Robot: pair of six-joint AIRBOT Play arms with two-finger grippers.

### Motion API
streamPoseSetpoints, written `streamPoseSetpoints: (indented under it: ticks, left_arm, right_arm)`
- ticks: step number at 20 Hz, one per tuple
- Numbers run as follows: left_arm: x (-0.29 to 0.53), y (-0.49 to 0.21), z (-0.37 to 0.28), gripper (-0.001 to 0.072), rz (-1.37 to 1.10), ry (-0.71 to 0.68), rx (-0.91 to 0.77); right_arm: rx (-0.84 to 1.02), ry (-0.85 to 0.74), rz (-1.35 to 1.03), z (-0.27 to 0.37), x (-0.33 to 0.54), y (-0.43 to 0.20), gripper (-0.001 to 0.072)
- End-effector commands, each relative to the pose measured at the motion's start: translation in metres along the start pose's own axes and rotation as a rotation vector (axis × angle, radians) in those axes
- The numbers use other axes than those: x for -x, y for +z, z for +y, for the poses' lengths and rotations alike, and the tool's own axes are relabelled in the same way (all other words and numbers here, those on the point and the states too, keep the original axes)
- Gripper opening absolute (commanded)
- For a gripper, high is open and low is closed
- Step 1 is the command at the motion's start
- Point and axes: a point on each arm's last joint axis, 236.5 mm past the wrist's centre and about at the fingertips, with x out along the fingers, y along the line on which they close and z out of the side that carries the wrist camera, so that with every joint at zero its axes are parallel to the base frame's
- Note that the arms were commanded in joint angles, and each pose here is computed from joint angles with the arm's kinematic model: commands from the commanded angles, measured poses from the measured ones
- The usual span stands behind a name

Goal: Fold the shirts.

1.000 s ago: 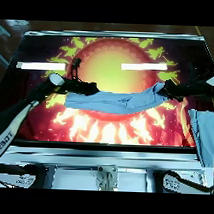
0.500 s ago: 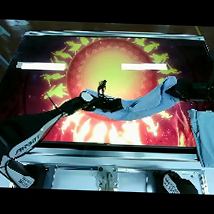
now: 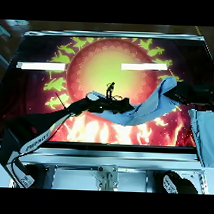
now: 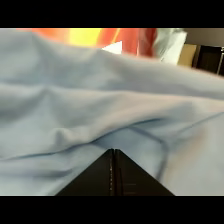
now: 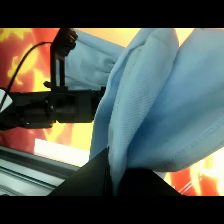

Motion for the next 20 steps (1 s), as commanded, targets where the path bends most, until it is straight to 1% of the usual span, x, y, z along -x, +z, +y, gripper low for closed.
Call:
streamPoseSetpoints:
  ticks: [1, 2, 3, 5, 7, 10, 12, 13, 14, 15, 16, 18, 20]
  left_arm:
    - [0.059, 0.050, -0.023, 0.0040, -0.068, -0.001, -0.258]
    - [0.091, 0.072, -0.033, 0.0040, -0.114, 0.024, -0.380]
    - [0.126, 0.093, -0.044, 0.0040, -0.166, 0.048, -0.455]
    - [0.210, 0.137, -0.074, 0.0040, -0.333, 0.083, -0.536]
    - [0.300, 0.166, -0.114, 0.0041, -0.526, 0.083, -0.580]
    - [0.416, 0.161, -0.173, 0.0041, -0.747, 0.099, -0.687]
    - [0.462, 0.133, -0.206, 0.0041, -0.812, 0.111, -0.772]
    - [0.475, 0.117, -0.219, 0.0041, -0.821, 0.117, -0.812]
    - [0.484, 0.100, -0.229, 0.0041, -0.818, 0.123, -0.851]
    - [0.489, 0.085, -0.236, 0.0041, -0.808, 0.133, -0.883]
    - [0.490, 0.073, -0.239, 0.0041, -0.793, 0.151, -0.912]
    - [0.486, 0.058, -0.240, 0.0041, -0.756, 0.186, -0.949]
    - [0.481, 0.053, -0.236, 0.0041, -0.722, 0.185, -0.934]
  right_arm:
    - [0.060, 0.020, -0.032, 0.024, -0.017, 0.007, 0.0068]
    - [0.091, 0.031, -0.038, 0.035, -0.028, 0.010, 0.0069]
    - [0.121, 0.047, -0.040, 0.047, -0.042, 0.011, 0.0069]
    - [0.176, 0.091, -0.032, 0.074, -0.078, 0.011, 0.0069]
    - [0.215, 0.115, -0.009, 0.095, -0.127, 0.004, 0.0069]
    - [0.165, 0.089, 0.056, 0.102, -0.219, -0.020, 0.0069]
    - [0.083, 0.079, 0.106, 0.099, -0.283, -0.048, 0.0069]
    - [0.022, 0.081, 0.119, 0.098, -0.312, -0.062, 0.0088]
    - [-0.067, 0.099, 0.120, 0.100, -0.335, -0.070, 0.0184]
    - [-0.162, 0.123, 0.110, 0.103, -0.349, -0.073, 0.0427]
    - [-0.245, 0.149, 0.106, 0.107, -0.356, -0.073, 0.0601]
    - [-0.212, 0.179, 0.107, 0.112, -0.348, -0.067, 0.0600]
    - [-0.131, 0.205, 0.154, 0.110, -0.323, -0.061, 0.0601]
